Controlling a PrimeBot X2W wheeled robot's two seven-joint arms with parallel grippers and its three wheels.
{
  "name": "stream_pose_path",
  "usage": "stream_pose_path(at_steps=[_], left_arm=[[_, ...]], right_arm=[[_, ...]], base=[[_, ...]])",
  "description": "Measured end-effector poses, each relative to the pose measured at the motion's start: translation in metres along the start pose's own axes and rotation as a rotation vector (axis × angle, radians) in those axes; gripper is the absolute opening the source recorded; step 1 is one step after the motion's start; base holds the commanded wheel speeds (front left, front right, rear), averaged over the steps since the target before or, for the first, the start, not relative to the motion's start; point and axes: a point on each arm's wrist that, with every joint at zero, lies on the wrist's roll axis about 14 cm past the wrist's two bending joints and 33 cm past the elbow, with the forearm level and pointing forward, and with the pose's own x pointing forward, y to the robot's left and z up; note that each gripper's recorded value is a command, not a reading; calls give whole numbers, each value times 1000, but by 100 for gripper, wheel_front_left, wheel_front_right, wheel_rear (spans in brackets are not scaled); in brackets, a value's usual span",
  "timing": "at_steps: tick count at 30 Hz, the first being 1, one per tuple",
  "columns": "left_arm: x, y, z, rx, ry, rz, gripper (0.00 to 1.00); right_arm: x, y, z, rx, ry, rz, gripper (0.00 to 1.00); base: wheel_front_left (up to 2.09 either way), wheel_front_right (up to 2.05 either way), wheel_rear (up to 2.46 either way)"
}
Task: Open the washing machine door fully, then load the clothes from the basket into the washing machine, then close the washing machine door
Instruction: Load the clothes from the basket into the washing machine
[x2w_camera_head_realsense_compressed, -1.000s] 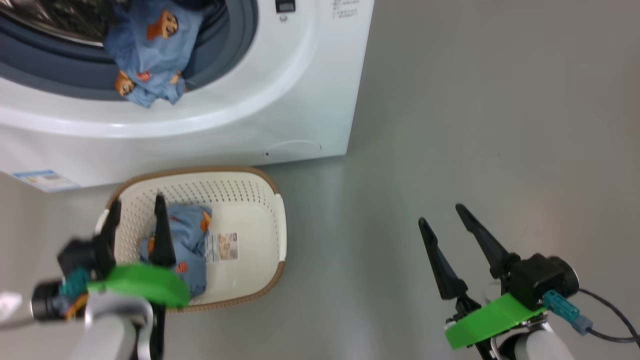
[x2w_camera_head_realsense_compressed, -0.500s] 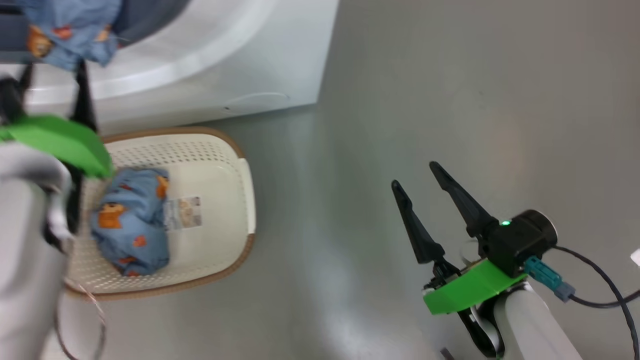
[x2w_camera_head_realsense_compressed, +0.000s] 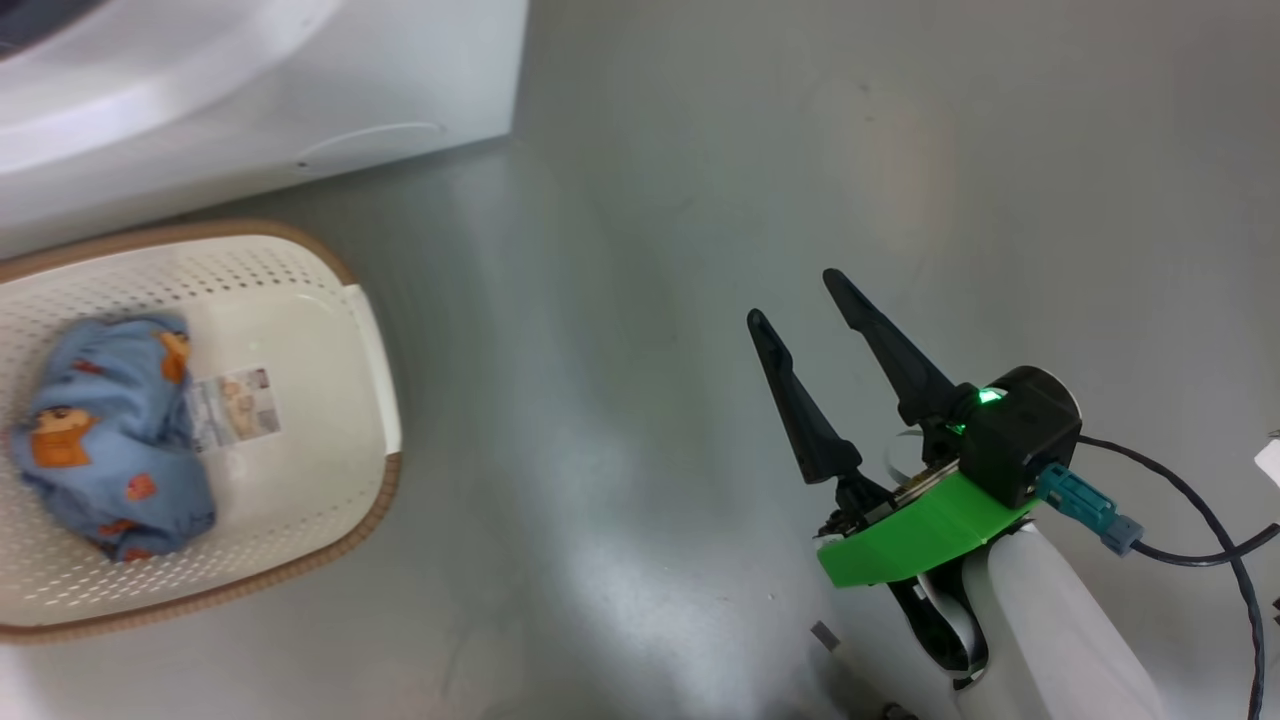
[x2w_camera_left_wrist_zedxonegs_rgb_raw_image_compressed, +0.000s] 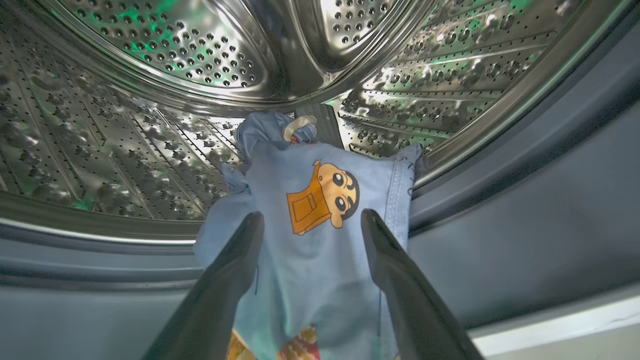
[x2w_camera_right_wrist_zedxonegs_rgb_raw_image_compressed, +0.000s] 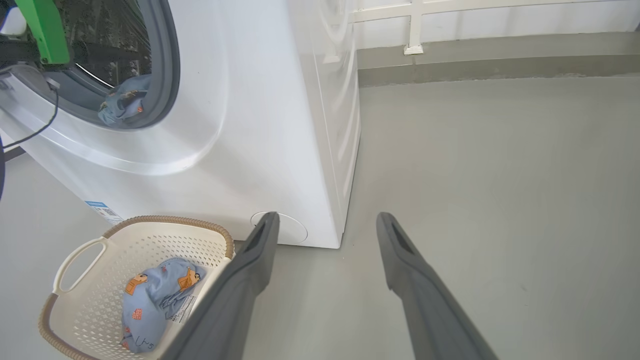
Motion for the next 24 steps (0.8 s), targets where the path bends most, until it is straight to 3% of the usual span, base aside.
stream_pose_path(at_steps=[17, 19, 20, 22, 23, 24], left_arm=[[23, 20, -40, 64, 325, 54, 100], [21, 20, -43, 57, 353, 53, 38], [21, 19, -45, 53, 365, 51, 14], [18, 18, -52, 48, 414, 45, 14], [18, 17, -52, 44, 418, 42, 0], [19, 16, -50, 42, 409, 41, 0]], right_arm=[[-6, -7, -12, 20, 37, -25, 100], [-6, -7, -13, 21, 38, -24, 100], [-6, -6, -13, 21, 38, -23, 100], [-5, -6, -13, 21, 38, -21, 100], [-4, -6, -13, 21, 36, -19, 100], [-3, -6, -12, 20, 34, -17, 100]], base=[[0, 0, 0], [0, 0, 0], [0, 0, 0], [0, 0, 0], [0, 0, 0], [0, 0, 0]])
